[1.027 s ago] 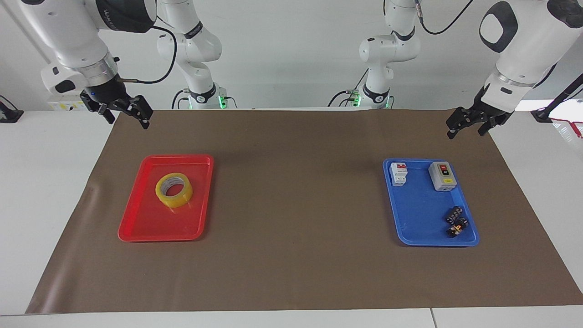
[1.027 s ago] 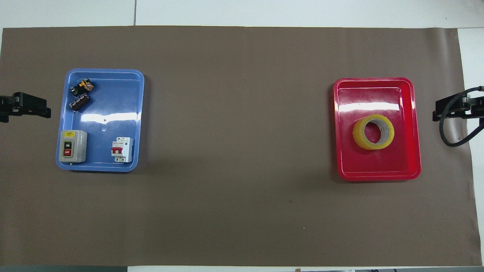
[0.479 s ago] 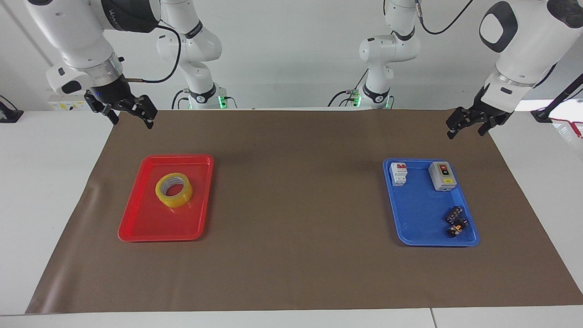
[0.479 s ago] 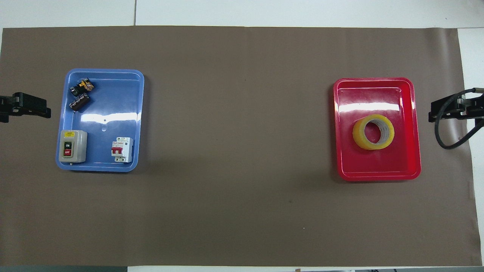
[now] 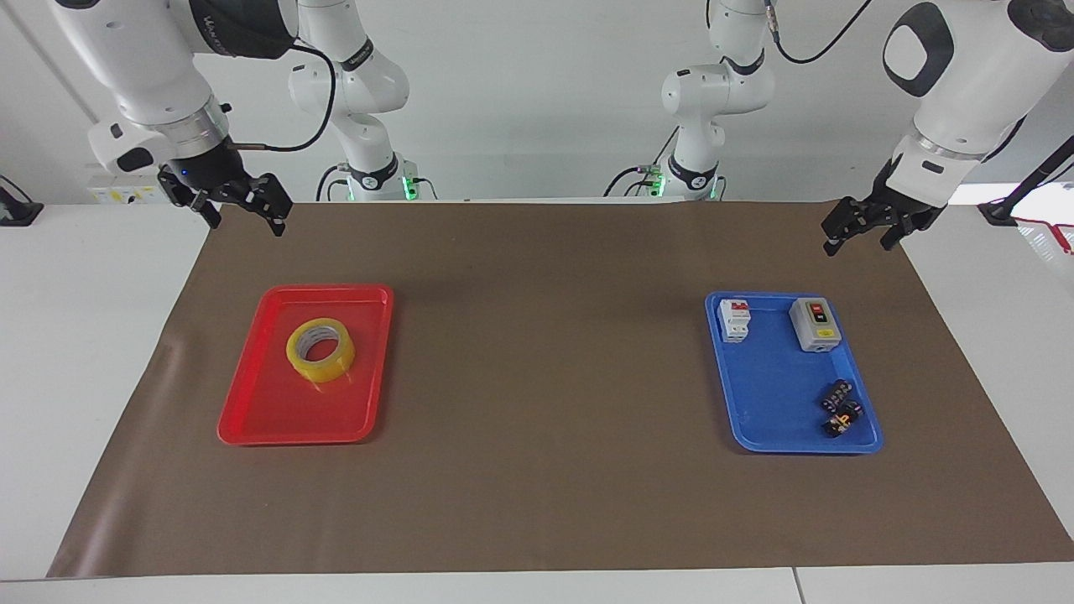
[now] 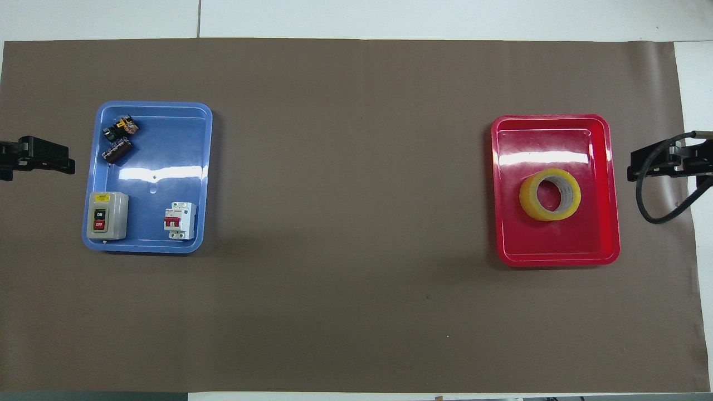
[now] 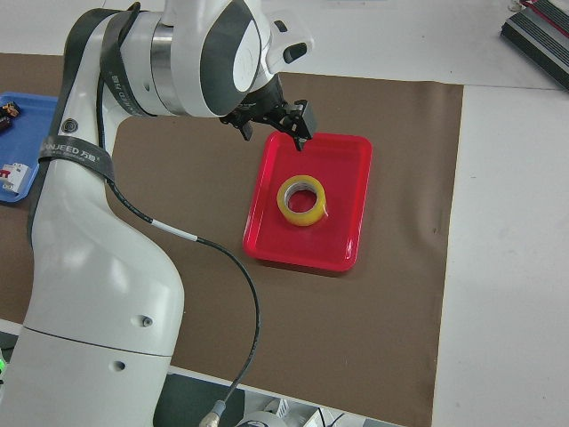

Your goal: Place and move tape with both arms

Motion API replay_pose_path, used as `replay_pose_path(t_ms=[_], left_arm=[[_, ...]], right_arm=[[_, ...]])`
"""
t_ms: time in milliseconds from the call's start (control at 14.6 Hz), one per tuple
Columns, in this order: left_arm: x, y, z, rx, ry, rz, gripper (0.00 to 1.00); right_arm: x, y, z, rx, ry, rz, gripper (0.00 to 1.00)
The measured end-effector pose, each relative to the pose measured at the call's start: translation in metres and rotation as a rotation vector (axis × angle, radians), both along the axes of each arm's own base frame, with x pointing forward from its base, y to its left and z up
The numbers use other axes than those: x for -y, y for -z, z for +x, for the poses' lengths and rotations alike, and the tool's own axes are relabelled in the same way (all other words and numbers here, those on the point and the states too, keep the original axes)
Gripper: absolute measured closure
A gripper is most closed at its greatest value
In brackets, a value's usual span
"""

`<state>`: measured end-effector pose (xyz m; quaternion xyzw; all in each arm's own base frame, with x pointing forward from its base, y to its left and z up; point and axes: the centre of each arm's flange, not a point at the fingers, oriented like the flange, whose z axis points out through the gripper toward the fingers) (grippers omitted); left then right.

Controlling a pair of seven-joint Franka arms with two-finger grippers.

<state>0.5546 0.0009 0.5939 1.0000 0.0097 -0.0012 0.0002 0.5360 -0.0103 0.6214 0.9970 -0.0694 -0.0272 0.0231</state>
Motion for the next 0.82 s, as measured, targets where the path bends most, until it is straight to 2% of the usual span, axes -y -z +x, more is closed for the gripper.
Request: replay_pose_path(t_ms=[274, 821], left_arm=[[0.0000, 0.0000, 0.0000, 0.000, 0.000, 0.000, 0.00], [0.0000, 0.0000, 0.0000, 0.000, 0.000, 0.000, 0.00]], right_arm=[[-0.0046, -0.0129, 0.0002, 0.022, -0.008, 0.002, 0.00], [-0.0079, -0.0083, 0.0026, 0.012, -0.025, 0.024, 0.00]])
